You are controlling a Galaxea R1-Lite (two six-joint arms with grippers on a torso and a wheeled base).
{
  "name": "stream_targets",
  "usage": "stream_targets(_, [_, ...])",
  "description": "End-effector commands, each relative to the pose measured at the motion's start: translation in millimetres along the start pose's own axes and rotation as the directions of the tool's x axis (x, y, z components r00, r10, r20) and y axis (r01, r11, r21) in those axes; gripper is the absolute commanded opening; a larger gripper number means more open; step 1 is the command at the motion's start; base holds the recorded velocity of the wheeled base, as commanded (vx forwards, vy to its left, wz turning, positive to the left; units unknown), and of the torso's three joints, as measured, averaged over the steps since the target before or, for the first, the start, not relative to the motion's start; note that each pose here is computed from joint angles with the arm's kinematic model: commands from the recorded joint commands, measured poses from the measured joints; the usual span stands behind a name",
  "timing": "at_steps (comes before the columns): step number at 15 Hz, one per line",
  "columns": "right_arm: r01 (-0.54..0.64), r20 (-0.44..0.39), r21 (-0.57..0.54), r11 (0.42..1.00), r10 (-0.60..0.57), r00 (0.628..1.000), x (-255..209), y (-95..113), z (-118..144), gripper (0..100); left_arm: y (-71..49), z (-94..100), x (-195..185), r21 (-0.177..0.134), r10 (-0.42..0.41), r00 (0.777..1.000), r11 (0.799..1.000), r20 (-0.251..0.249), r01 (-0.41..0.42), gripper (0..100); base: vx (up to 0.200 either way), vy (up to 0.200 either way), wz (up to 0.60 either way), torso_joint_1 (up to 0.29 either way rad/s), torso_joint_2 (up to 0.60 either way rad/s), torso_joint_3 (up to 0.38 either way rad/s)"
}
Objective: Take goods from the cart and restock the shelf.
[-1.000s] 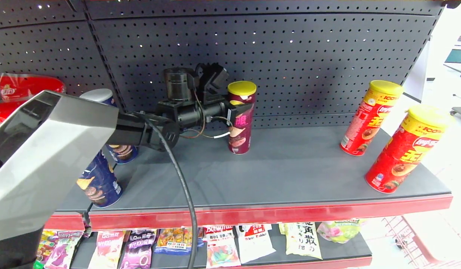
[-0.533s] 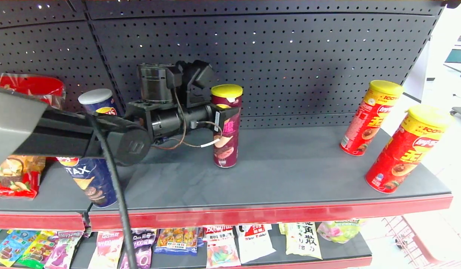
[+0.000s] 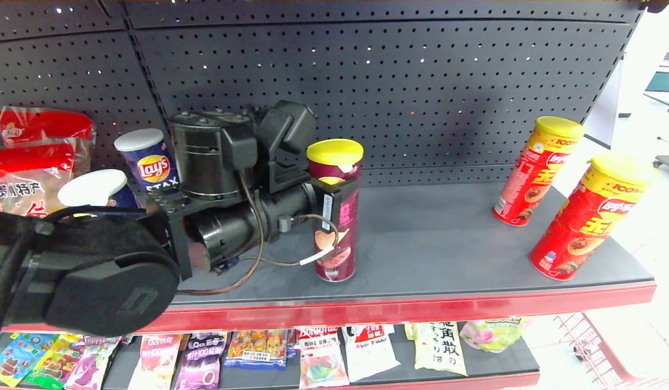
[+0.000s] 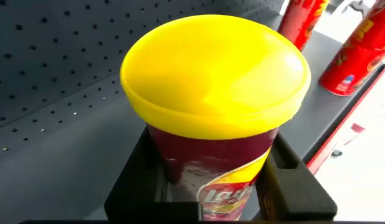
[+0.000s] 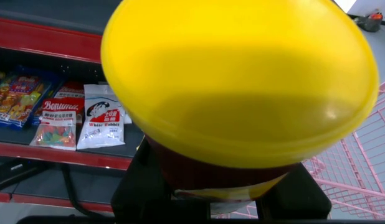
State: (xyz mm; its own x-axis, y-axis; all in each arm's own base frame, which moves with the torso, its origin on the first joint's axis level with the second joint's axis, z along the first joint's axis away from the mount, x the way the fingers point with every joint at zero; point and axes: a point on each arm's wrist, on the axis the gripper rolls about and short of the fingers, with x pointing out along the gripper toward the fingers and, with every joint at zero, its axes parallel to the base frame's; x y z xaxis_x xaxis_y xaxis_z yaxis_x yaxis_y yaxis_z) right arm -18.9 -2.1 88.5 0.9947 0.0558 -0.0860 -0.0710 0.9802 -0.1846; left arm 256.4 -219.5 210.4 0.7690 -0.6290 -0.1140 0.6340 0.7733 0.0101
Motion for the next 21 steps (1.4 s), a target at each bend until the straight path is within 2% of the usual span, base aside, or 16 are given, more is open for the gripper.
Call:
stream_targets(1, [-0.001,0.0,0.0,1.0,0.001,1.0,0,0,0,0,-4.5,-4.2,-6,0.005,0.014,1.0,1.0,-0.002,-0.014,0,0.0,0.0,0.0,0.0,0.0,0.0])
stream_targets(2, [0.0,0.002,0.0,1.0,0.0,1.0,0,0,0,0,-7.9,-6.5,-6,0.007,0.031,0.999,0.999,-0.008,-0.031,0,0.0,0.0,0.0,0.0,0.0,0.0])
stream_targets(3, [0.0,0.003,0.0,1.0,0.0,1.0,0,0,1,0,-16.4,-11.3,-8,0.007,0.05,0.998,0.999,-0.025,-0.049,0,0.0,0.0,0.0,0.0,0.0,0.0])
stream_targets(6, [0.0,0.002,0.0,1.0,0.0,1.0,0,0,0,0,-17.5,-17.3,-4,0.008,0.057,0.998,0.998,-0.031,-0.057,0,0.0,0.0,0.0,0.0,0.0,0.0])
stream_targets(9, [0.001,0.002,0.0,1.0,-0.001,1.0,0,0,0,0,-17.5,-26.2,10,0.007,0.114,0.993,0.993,0.01,-0.114,0,0.0,0.0,0.0,0.0,0.0,0.0])
stream_targets(10, [0.001,0.002,0.0,1.0,-0.001,1.0,0,0,0,0,-20.7,-28.4,13,0.004,0.112,0.993,0.994,0.019,-0.112,0,0.0,0.0,0.0,0.0,0.0,0.0])
stream_targets(14, [0.001,0.0,0.0,1.0,-0.001,1.0,0,0,0,0,-29.8,-28.4,12,0.002,0.109,0.994,0.994,0.02,-0.109,0,0.0,0.0,0.0,0.0,0.0,0.0])
stream_targets(19, [0.001,0.0,0.002,1.0,-0.001,1.0,0,0,0,0,-31.1,-30.6,10,0.006,0.129,0.992,0.992,0.013,-0.129,0,0.0,0.0,0.0,0.0,0.0,0.0])
stream_targets(21, [0.001,0.0,0.002,1.0,-0.001,1.0,0,0,0,0,-35.7,-30.5,9,0.004,0.116,0.993,0.993,0.013,-0.116,0,0.0,0.0,0.0,0.0,0.0,0.0])
